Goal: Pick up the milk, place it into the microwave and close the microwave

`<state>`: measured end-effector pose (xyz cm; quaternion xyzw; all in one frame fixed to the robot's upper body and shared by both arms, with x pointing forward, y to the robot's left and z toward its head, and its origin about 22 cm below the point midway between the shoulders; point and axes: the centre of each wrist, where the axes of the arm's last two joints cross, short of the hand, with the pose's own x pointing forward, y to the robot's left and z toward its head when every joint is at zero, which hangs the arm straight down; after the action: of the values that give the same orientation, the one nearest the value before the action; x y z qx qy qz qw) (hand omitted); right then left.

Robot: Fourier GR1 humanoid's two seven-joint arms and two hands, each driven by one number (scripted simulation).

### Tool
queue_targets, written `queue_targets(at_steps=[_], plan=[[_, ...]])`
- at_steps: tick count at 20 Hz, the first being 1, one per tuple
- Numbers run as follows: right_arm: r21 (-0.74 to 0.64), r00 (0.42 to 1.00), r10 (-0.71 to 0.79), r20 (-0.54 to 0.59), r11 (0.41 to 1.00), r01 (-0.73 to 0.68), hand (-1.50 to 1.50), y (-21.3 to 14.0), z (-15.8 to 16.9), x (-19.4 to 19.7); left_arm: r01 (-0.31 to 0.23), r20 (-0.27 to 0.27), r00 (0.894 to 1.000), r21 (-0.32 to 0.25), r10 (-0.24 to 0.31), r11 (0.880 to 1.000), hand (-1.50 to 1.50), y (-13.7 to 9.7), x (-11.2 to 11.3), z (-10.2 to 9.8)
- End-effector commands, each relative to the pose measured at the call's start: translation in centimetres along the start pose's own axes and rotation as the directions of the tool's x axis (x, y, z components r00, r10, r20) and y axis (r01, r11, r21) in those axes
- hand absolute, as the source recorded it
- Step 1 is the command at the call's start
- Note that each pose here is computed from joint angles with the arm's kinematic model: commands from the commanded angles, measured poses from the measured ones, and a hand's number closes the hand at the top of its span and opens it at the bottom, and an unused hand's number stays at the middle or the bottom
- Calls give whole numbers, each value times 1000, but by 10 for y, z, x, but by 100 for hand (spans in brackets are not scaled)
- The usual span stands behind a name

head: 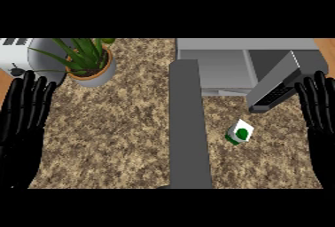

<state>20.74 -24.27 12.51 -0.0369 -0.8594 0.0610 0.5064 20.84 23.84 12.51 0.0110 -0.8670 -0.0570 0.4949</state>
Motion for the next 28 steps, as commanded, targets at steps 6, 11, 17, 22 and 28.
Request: queue_targets(at_steps=[6,11,17,22,28], plan=[[-104,999,44,17,994,-42,-150,40,-45,-14,-35,-5,999,-67,34,997,-150,18,-33,-35],[-188,989,-123,-82,976,106,-150,40,-25,-29,-114,-122,986,18,116,993,-150,5,-30,6],[-217,989,-95,-117,974,67,-150,41,-19,-25,-95,-130,987,37,99,995,-150,20,-29,16],[-204,984,-47,-170,979,11,-150,43,-39,-55,-100,-128,987,22,102,995,-150,9,-20,21],[-225,975,-65,-212,974,16,-150,40,7,-94,-116,-133,984,10,116,993,-150,-5,5,48]])
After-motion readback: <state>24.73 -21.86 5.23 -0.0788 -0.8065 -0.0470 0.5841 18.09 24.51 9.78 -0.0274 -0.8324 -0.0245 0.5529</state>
